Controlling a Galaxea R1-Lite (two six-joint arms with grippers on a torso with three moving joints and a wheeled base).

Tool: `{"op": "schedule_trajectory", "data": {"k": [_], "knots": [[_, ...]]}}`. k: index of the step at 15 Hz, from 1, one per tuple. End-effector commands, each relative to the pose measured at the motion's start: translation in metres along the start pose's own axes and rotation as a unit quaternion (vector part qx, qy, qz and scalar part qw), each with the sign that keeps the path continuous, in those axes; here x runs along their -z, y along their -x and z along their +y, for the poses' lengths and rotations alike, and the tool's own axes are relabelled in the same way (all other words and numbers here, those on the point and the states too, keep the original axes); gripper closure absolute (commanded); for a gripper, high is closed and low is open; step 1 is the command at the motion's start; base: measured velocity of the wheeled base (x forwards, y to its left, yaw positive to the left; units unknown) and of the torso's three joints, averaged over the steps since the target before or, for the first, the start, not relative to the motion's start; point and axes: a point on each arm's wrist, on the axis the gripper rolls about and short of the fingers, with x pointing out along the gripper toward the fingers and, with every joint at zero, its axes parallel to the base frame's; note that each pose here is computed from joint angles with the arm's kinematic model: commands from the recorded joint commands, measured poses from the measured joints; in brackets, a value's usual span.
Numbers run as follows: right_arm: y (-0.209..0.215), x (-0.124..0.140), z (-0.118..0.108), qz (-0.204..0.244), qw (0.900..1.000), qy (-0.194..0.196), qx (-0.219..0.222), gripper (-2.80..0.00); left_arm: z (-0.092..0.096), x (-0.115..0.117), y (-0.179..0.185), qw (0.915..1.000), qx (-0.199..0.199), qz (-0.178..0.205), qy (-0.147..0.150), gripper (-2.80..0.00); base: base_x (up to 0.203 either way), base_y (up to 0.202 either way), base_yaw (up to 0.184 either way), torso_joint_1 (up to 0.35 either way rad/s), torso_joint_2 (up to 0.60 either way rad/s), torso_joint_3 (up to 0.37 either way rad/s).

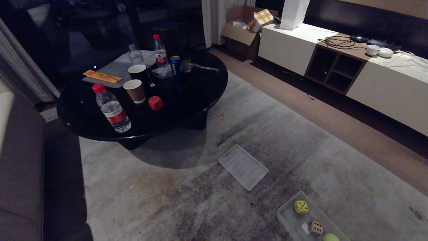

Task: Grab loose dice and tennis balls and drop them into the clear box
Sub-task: Put the ball in the box

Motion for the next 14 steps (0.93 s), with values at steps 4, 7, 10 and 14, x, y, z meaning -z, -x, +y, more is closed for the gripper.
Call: {"op": "schedule_trajectory", "data": {"k": [4,7,10,14], "knots": [[0.0,0.0,0.0,0.001,1.0,0.0,0.0,0.0,0.0,-0.0001,-0.0001,1.0,0.0,0.0,0.002,0.0,0.0,0.0,0.0,0.002,0.0,-0.192],[-0.0002,0.0003,0.0,0.002,1.0,0.0,0.0,0.0,0.0,0.0,-0.0002,1.0,-0.001,0.0,0.007,0.0,0.0,0.0,0.0,0.003,0.0,-0.197],[-0.0002,0.0002,0.0,0.002,1.0,0.0,0.0,0.0,0.0,-0.0003,-0.0001,1.0,0.0,-0.001,0.006,0.0,0.0,0.0,0.0,0.0,0.0,-0.2],[-0.0001,0.0,0.0,0.002,1.0,0.0,0.0,0.0,0.0,-0.0003,-0.0001,1.0,-0.001,-0.001,0.006,0.0,0.0,0.0,0.0,0.001,0.0,-0.2]]}}
